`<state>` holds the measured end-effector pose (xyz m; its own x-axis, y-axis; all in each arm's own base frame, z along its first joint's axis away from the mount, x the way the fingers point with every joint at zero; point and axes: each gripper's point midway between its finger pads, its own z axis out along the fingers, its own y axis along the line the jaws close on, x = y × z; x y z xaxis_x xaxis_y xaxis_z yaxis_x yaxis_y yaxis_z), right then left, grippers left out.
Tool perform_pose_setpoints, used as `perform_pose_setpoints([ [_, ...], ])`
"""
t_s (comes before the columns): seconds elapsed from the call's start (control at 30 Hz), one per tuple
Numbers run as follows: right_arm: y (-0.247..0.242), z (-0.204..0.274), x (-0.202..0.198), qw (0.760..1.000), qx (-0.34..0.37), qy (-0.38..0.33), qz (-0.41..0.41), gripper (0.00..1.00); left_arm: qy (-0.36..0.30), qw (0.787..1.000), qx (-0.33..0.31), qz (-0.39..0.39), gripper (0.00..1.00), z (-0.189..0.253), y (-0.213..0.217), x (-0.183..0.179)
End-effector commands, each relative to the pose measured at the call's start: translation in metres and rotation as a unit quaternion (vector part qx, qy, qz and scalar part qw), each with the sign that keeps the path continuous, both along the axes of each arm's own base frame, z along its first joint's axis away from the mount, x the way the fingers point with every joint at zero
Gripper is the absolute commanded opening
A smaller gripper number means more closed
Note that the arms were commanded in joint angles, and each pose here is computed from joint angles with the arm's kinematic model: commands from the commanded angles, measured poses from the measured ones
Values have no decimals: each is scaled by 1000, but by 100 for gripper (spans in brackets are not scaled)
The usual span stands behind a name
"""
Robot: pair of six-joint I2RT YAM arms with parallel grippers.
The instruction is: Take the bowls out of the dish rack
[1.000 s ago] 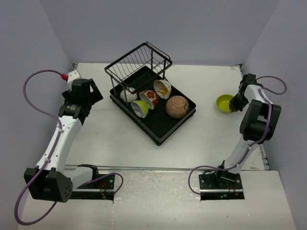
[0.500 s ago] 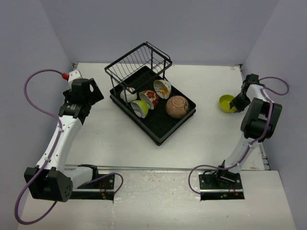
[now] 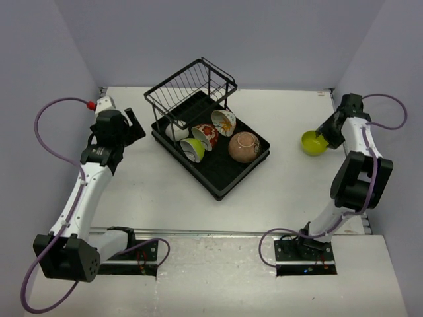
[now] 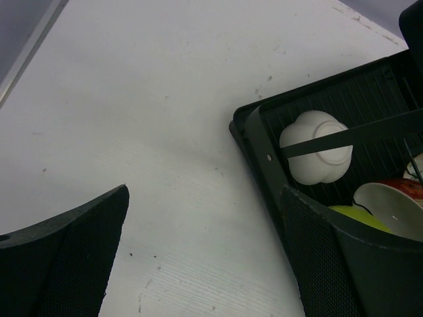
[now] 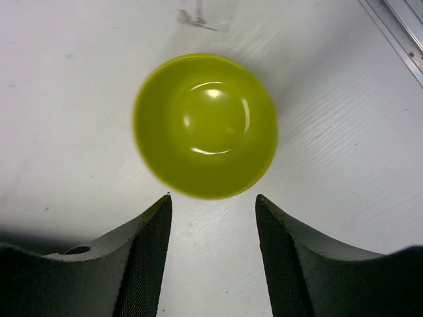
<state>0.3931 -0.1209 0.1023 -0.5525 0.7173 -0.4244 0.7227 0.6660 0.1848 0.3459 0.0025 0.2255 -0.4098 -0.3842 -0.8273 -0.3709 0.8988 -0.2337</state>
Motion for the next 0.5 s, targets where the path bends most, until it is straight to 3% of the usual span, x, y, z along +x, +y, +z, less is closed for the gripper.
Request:
perform_pose_setpoints([
  [0.0, 29, 60, 10, 996, -24, -74, 43, 55, -42, 999, -9, -20, 95, 19, -5, 4],
  [0.2, 103, 116, 9, 979, -52, -127, 152, 59, -44, 999, -7, -27, 95, 19, -6, -4],
  [0.3, 157, 138, 8, 954, -76, -154, 248, 60, -49, 998, -17, -33, 95, 17, -10, -8],
  [0.47, 212, 149, -3, 919, -67, -187, 339, 60, -50, 997, -30, -51, 95, 10, -17, -18],
])
